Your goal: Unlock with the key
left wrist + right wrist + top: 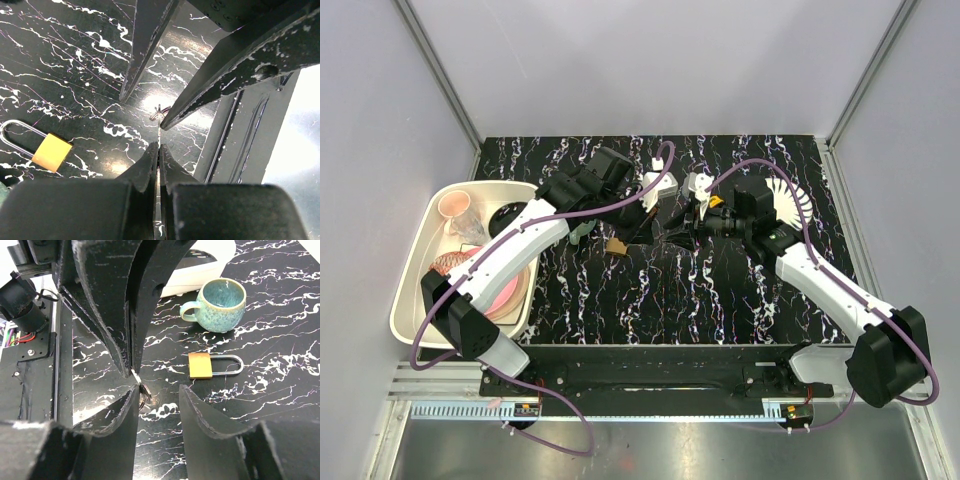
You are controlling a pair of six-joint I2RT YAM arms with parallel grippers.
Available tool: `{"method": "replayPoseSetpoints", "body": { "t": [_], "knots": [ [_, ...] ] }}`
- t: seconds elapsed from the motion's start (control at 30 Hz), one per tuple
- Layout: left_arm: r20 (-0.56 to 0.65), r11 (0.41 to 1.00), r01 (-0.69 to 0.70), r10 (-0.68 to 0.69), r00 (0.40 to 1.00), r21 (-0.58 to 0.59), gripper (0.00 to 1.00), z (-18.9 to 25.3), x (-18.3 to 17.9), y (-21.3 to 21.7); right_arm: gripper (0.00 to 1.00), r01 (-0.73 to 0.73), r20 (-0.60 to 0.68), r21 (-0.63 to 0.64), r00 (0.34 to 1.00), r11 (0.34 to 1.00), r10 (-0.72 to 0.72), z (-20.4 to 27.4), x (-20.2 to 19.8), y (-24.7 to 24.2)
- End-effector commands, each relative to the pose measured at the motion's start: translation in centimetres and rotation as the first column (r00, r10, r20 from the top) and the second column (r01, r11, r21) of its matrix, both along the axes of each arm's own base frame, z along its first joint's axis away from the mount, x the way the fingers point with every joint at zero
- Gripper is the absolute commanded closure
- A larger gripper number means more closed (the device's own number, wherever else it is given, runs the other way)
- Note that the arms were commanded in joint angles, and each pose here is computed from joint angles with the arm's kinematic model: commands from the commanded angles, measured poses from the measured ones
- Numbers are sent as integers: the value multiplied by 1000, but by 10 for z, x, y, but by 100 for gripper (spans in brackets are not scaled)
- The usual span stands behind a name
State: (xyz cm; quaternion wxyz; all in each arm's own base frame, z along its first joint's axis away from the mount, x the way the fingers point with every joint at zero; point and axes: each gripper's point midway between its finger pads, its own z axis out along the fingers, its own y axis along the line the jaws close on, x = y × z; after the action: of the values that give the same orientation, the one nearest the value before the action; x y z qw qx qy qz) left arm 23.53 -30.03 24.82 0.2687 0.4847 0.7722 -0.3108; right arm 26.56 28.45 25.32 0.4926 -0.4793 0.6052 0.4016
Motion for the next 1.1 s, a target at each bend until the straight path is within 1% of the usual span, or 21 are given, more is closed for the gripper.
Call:
{"method": "replayPoseSetpoints", "body": {
  "t": [0.0,0.2,0.43,0.53,0.57,0.67,0.73,0.77,0.8,0.83,0.9,0.93,0.97,1.0,1.07],
  "knots": [
    [19,998,24,-23,1000,-62,100,20,-2,-9,57,-38,39,12,999,999,37,3,-1,1],
    [16,997,30,-29,999,-66,100,20,-4,-10,55,-52,41,9,998,999,52,2,-4,1],
    [4,997,37,-37,999,-67,100,19,-5,-11,58,-67,35,11,997,998,66,1,-5,2],
    [-3,997,41,-41,999,-71,100,19,-6,-12,69,-86,31,15,996,996,85,1,-9,3],
    [-1,996,43,-44,999,-74,100,20,-6,-12,78,-92,32,17,995,996,91,1,-9,3],
    [-2,997,41,-41,999,-72,100,20,-5,-12,83,-115,33,15,993,993,114,0,-14,3],
    [6,996,40,-39,999,-74,100,23,-4,-13,89,-122,39,9,992,992,122,-2,-16,2],
    [8,997,38,-37,999,-73,100,23,-4,-12,94,-124,43,8,991,992,124,-2,-17,2],
    [8,997,37,-36,999,-72,100,23,-4,-12,100,-125,56,5,991,992,125,-1,-16,2],
    [13,997,36,-35,999,-72,100,23,-3,-12,100,-126,35,-6,991,992,127,-6,-19,0],
    [19,998,25,-24,1000,-63,99,23,-1,-11,100,-133,52,-11,990,991,134,-5,-21,-1],
    [23,998,24,-22,999,-62,96,23,-1,-10,100,-132,53,-13,990,991,133,-6,-21,-2],
    [26,998,19,-17,1000,-60,90,23,0,-10,100,-131,58,-12,990,991,132,-5,-22,-2],
    [26,998,16,-15,1000,-59,78,23,0,-9,100,-132,60,-14,989,991,133,-6,-22,-2],
    [33,998,12,-10,999,-57,75,24,2,-9,100,-131,67,-13,989,991,131,-4,-23,-4]
  ]
}}
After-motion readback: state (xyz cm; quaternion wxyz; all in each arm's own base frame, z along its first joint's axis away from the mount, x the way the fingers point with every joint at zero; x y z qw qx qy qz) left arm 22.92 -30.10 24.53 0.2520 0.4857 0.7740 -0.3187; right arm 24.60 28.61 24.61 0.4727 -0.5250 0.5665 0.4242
